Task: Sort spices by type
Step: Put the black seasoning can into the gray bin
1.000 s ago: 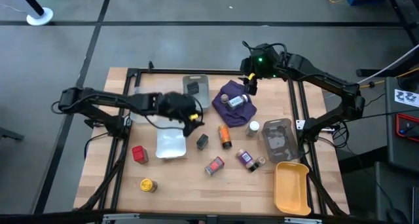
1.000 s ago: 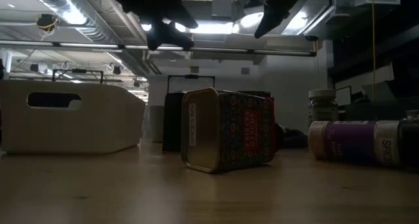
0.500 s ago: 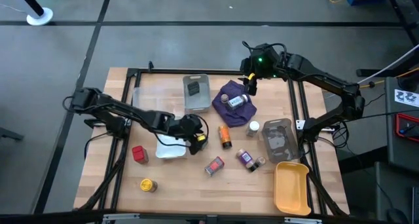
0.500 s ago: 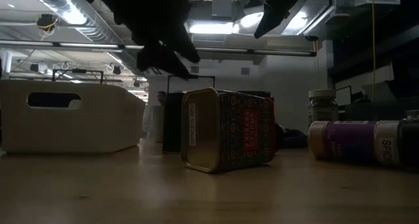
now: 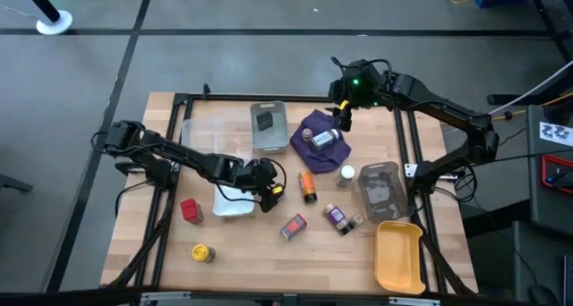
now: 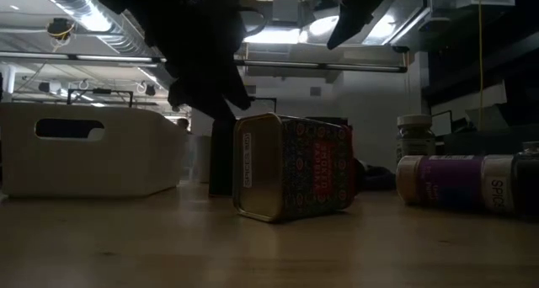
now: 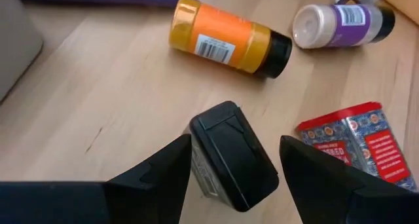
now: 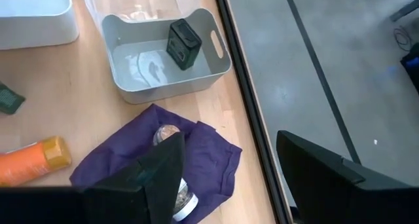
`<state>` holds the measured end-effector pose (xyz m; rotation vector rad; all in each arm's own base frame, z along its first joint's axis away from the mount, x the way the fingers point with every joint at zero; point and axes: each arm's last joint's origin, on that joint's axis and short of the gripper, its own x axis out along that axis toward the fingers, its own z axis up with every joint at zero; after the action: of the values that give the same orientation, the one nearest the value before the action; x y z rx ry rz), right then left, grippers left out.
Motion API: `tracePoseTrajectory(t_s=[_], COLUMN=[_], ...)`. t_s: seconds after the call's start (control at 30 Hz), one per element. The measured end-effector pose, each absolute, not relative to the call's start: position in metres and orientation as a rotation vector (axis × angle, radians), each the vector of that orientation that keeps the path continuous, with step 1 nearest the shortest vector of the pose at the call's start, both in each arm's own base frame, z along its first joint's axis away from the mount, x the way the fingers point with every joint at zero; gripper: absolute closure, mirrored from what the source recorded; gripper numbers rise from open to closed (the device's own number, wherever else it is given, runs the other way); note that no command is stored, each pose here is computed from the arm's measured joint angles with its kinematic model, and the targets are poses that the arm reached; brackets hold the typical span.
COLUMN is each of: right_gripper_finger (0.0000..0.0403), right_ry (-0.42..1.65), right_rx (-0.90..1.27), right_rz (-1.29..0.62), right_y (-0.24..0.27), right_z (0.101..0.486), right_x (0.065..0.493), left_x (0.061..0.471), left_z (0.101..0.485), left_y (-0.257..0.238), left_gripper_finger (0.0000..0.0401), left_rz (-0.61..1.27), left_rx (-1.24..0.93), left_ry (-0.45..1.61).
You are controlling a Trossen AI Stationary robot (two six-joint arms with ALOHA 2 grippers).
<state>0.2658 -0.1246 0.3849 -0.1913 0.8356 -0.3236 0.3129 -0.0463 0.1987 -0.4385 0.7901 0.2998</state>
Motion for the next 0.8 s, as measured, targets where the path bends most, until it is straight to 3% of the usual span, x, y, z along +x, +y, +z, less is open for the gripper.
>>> tracePoseTrajectory(t_s=[0.8], right_gripper_finger=[0.0160], right_ry=[0.841], right_rx=[-0.179], right_rz=[-0.296], right_y=[-0.123], right_z=[0.384], right_x=[0.265], left_x=[0.325], left_z=[0.163], left_y=[-0.054], left_gripper_finger=[0.0197], left_rz=[0.310], left_rx=[-0.433], left_ry=[0.876])
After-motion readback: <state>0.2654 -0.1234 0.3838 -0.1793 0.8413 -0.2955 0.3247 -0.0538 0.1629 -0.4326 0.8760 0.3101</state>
